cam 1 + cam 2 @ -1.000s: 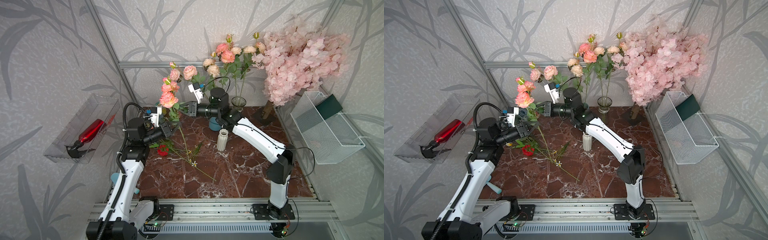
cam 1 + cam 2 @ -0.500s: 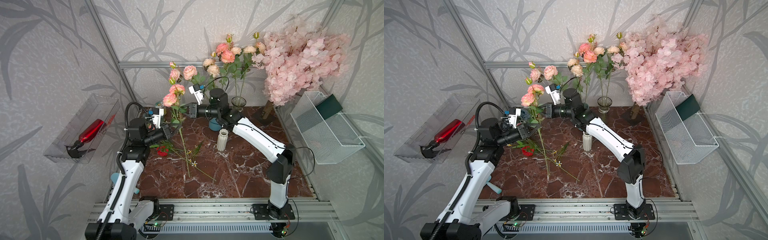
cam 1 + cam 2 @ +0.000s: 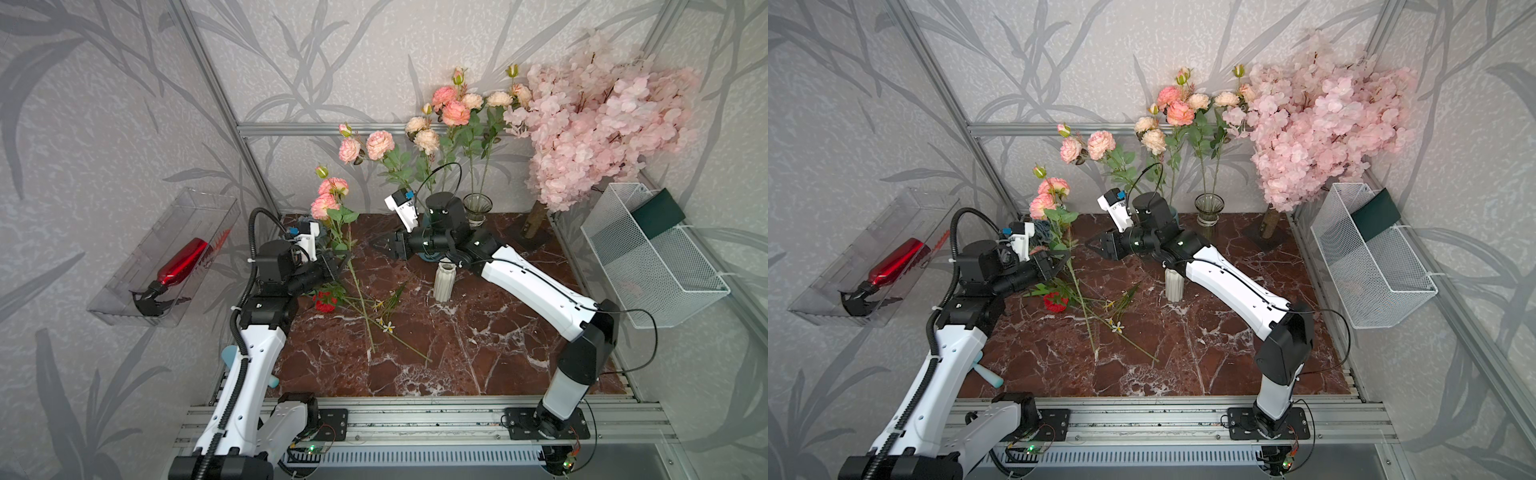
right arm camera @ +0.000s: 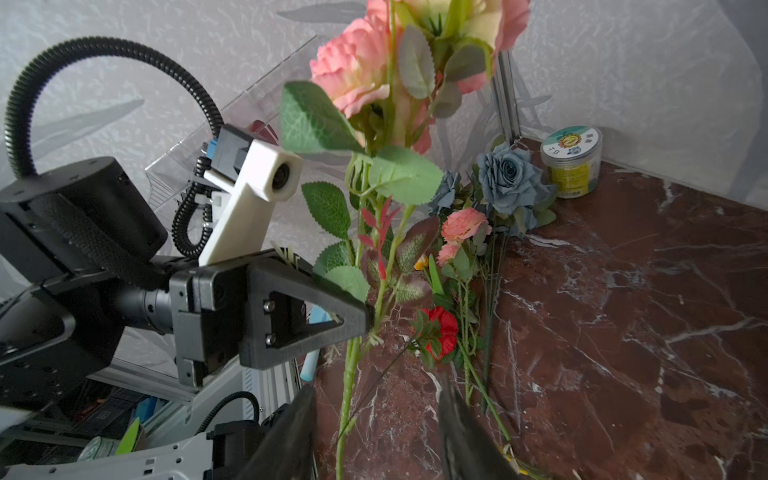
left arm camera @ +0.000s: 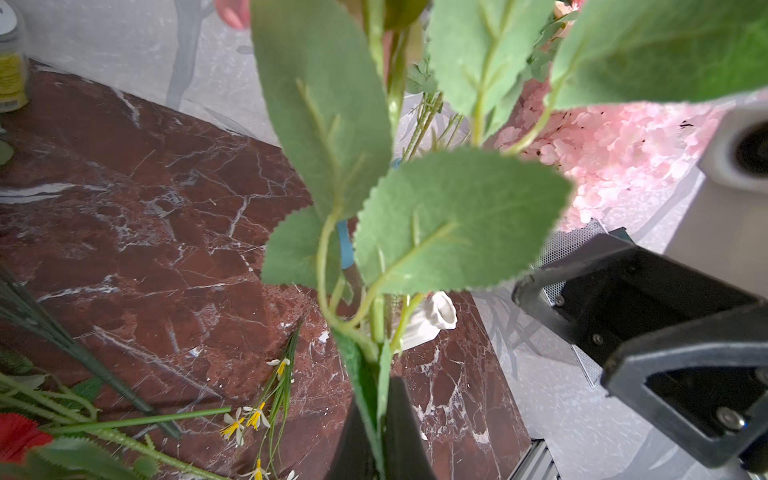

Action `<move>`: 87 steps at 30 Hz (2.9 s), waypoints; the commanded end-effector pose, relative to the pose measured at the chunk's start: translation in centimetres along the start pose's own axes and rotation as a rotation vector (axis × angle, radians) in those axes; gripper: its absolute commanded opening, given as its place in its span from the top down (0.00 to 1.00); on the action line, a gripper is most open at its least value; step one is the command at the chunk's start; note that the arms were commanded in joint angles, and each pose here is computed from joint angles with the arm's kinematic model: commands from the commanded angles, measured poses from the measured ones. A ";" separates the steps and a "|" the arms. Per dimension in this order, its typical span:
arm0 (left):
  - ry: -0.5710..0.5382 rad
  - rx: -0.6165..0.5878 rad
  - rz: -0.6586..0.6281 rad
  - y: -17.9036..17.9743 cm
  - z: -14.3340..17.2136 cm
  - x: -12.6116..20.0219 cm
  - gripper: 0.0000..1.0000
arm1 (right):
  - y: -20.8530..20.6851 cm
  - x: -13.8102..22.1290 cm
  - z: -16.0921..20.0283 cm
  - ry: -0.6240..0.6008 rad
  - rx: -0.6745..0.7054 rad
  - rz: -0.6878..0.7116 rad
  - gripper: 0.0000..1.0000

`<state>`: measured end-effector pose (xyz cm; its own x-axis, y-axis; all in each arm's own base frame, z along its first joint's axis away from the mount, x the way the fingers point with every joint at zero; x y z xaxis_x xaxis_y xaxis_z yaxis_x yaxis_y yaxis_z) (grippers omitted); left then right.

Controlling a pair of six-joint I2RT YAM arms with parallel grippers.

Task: Place the pink flowers into the vase
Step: Pick up the flower at the center of the board.

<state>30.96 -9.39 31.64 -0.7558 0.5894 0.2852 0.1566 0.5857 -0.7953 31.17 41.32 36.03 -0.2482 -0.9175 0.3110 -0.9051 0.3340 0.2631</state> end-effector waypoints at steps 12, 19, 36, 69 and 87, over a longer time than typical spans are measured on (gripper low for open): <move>-0.050 -0.061 0.005 -1.5 -1.2 0.7 1.00 | 7.0 0.2 5.7 0.145 0.138 -0.081 0.52; -0.048 -0.063 0.013 -1.6 -1.2 0.7 1.00 | 6.6 -0.3 6.6 0.157 0.138 -0.053 0.53; -0.044 -0.064 0.014 -1.6 -0.9 0.8 1.00 | 6.2 -0.9 4.2 -0.009 0.114 -0.031 0.69; 0.003 -0.087 -0.001 -2.3 0.8 1.7 1.00 | -3.6 -1.0 7.3 -0.374 -0.313 0.086 1.00; -0.052 -0.107 -0.028 -2.5 -0.9 1.5 1.00 | -3.3 -3.6 12.2 -0.006 -0.148 0.237 0.53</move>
<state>29.72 -9.53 32.37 -0.7682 0.5507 0.3265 0.1470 0.6481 -0.7472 31.24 42.09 21.80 -0.4068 -0.8621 0.3023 -0.7390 0.5050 0.4458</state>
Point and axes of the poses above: each gripper's point midway between its finger pads, its own x axis back along the fingers, its own y axis along the line the jaws close on, z = x × y, the point moved 1 cm from there along x, back along the fingers, and after that the axes turned 13 degrees about x, right-handed, at the moved point
